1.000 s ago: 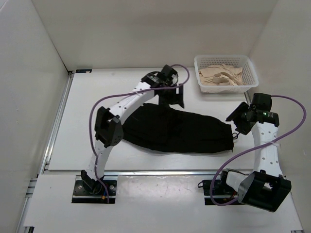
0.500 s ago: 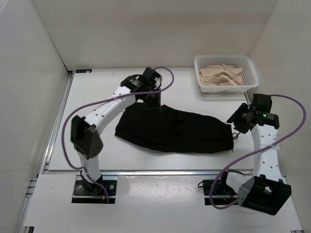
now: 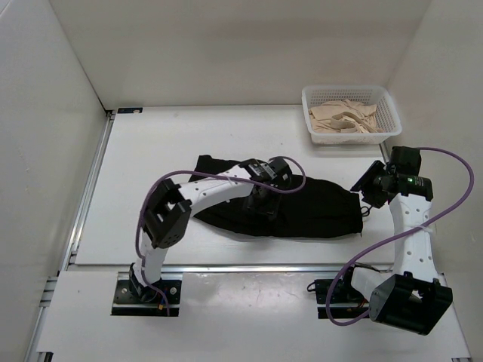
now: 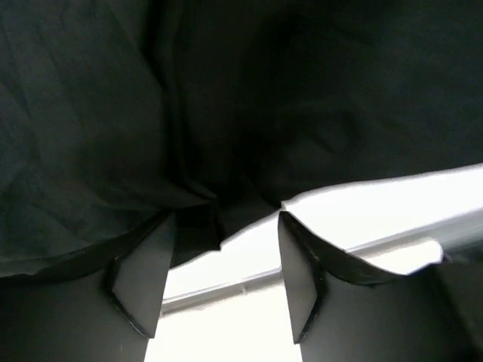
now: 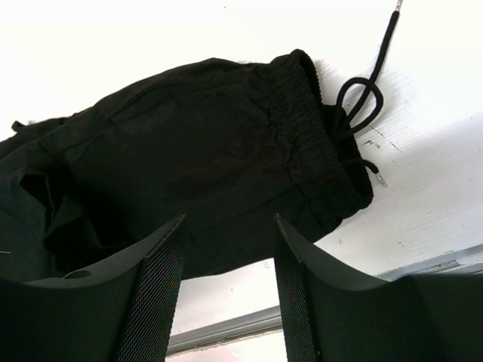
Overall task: Fold and stack the trousers
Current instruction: Fold the trousers
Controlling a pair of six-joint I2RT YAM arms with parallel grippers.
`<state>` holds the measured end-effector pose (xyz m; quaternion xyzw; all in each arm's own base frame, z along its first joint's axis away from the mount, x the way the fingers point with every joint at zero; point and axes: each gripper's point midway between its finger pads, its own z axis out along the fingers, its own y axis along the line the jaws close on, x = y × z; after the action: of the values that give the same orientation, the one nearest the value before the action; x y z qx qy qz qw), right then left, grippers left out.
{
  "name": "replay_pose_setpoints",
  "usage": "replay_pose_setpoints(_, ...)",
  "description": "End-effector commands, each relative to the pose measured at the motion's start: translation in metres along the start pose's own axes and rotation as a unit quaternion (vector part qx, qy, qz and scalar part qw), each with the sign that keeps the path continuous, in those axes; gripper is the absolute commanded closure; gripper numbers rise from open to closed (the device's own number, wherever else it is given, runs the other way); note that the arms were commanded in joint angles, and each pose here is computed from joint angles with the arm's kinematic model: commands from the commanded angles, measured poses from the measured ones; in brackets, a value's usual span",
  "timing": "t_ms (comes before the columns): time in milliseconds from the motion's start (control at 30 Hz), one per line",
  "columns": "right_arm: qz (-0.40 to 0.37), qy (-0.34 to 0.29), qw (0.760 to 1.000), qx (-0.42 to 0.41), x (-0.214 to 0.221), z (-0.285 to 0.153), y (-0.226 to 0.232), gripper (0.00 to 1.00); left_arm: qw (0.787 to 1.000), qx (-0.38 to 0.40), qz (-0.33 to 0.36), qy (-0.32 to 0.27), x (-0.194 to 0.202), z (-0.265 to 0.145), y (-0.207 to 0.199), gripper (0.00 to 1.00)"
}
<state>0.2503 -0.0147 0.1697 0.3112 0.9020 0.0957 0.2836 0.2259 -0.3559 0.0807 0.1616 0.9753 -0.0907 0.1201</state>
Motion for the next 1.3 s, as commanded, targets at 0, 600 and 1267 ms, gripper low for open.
replay_pose_setpoints(0,-0.014,-0.011,1.0,-0.014,-0.005,-0.005,0.006,0.45,0.996,-0.07,-0.024,-0.048,-0.018,-0.016,0.016,0.38)
replay_pose_setpoints(600,-0.018,-0.008,1.0,-0.009,-0.004,-0.003,0.006,0.45,0.998,0.003,0.001,-0.061,0.001,-0.074,0.005,0.9)
replay_pose_setpoints(1267,-0.066,-0.002,0.993,-0.101,0.003,-0.015,0.047,0.88,0.99,-0.031,-0.087,-0.106,-0.042,-0.134,0.131,0.46)
